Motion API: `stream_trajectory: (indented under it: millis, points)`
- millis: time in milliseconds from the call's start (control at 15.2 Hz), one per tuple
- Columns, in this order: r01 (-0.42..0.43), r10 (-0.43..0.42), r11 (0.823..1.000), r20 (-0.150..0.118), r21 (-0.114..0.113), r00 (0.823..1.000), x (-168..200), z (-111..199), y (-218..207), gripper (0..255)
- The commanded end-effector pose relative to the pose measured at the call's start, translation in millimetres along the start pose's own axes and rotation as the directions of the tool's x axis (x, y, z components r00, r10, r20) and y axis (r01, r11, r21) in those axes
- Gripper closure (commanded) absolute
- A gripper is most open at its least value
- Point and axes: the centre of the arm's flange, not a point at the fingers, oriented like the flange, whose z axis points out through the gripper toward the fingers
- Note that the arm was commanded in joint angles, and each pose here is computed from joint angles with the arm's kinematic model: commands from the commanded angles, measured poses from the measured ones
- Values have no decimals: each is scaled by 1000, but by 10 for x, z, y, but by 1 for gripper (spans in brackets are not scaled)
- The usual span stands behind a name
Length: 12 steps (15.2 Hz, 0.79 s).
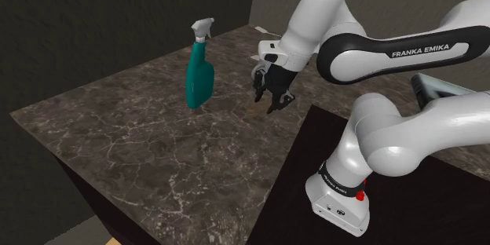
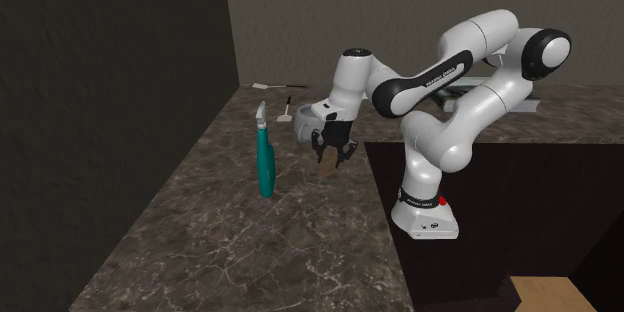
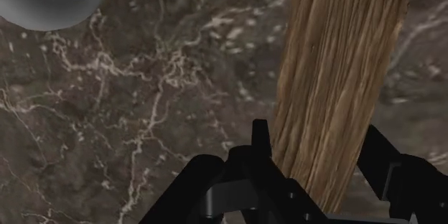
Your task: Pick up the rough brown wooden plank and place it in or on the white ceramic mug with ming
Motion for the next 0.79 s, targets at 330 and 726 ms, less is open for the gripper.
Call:
stream_trajectory:
  millis: [330,726]
  points:
    - [1,-1,1000,1,-1,1000,1,15,4,255]
    - [1,-1,1000,1,-1,1000,6,-244,47,255]
